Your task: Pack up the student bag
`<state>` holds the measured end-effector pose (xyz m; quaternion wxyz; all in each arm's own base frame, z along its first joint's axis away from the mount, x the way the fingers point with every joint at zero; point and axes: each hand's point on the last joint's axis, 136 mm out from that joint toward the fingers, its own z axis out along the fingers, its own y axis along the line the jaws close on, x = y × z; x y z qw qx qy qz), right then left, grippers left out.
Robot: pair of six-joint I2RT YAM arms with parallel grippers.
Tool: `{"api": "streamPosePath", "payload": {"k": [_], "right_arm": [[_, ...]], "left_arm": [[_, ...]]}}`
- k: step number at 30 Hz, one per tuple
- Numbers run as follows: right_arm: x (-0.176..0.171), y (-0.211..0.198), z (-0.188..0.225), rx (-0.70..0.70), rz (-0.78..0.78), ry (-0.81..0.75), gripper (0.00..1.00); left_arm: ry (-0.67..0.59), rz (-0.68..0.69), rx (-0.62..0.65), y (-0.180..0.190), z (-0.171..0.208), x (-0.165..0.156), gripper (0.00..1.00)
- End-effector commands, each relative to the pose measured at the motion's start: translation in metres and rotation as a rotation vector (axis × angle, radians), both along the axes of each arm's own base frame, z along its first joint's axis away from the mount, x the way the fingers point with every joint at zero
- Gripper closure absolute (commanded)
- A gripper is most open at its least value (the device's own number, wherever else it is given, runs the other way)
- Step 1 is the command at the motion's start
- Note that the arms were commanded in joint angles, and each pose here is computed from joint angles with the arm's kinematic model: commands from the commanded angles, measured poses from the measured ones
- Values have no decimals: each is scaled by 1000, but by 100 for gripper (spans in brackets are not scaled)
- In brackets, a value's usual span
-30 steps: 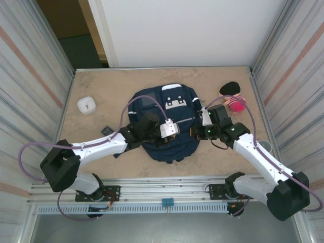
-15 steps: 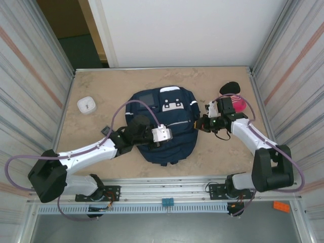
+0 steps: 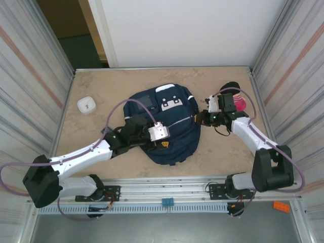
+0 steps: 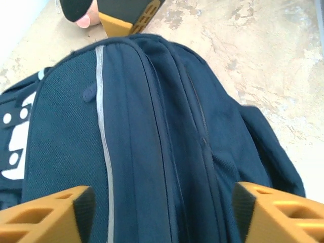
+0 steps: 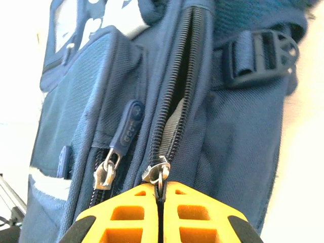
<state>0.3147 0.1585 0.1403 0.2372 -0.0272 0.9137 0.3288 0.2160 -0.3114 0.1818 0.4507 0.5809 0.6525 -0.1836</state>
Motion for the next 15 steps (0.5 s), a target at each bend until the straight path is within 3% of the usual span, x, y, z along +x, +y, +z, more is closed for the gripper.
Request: {"api": "streamPosePath", "payload": {"k": [1, 7, 11, 15], "right_arm": [[-30, 17, 12, -13, 68, -30, 100], [-65, 39, 22, 2, 135, -31, 100], [-78, 45, 29, 21, 177, -57, 100], [-77, 37, 21, -10, 156, -51, 100]], "left_arm": [[-5, 40, -46, -17, 27, -1, 19], [41, 54, -16, -42, 19, -1, 17], [66, 76, 24, -45, -3, 4, 35], [74, 85, 79, -40, -21, 4, 39]]}}
